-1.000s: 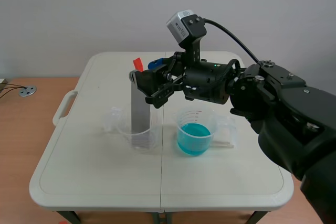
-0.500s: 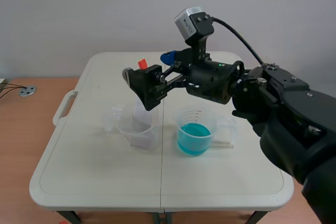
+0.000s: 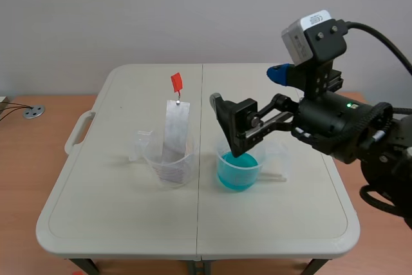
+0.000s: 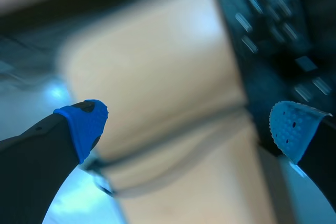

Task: Hold the metal plate by the orange handle, dip it into the blue solution, take it out and point at it, then put the plate back in the beaker on the left.
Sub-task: 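Return to the home posture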

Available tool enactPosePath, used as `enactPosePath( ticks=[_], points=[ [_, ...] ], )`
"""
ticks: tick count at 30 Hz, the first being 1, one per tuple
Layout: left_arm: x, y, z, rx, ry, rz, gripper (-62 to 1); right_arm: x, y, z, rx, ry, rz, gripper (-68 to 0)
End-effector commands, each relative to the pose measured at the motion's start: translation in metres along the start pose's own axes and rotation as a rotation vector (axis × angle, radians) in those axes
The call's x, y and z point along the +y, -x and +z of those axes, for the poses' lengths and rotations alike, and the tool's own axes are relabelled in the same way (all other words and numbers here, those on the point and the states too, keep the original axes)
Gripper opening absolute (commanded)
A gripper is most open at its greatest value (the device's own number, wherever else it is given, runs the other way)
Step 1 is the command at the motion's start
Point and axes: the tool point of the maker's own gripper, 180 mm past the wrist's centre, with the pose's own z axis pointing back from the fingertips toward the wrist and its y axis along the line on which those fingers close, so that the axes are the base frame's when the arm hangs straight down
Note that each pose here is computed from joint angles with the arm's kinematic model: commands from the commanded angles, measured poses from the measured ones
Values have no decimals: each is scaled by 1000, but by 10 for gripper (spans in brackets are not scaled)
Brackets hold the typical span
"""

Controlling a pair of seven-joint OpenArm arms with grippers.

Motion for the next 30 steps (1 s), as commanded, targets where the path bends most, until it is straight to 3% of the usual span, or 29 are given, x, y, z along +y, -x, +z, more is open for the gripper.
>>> enactPosePath(
  ticks=[1, 4, 8, 16, 23, 30],
  points=[
    [24, -38, 3, -103, -38, -68, 14, -4, -8, 7, -29, 19, 11, -11],
    [45, -91, 8, -246, -86, -121, 14, -1, -6, 22, -15, 31, 13, -12],
    [52, -158, 20, -416, -104, -184, 14, 1, -4, 43, 0, 58, 14, -12],
    [24, -250, 49, -671, -67, -276, 14, 5, -3, 74, 36, 107, 22, -12],
    [-4, -300, 66, -822, 4, -326, 14, 7, 6, 95, 91, 138, 32, -12],
    [-11, -314, 65, -841, 19, -337, 14, 8, 13, 104, 110, 162, 16, -12]
  ],
)
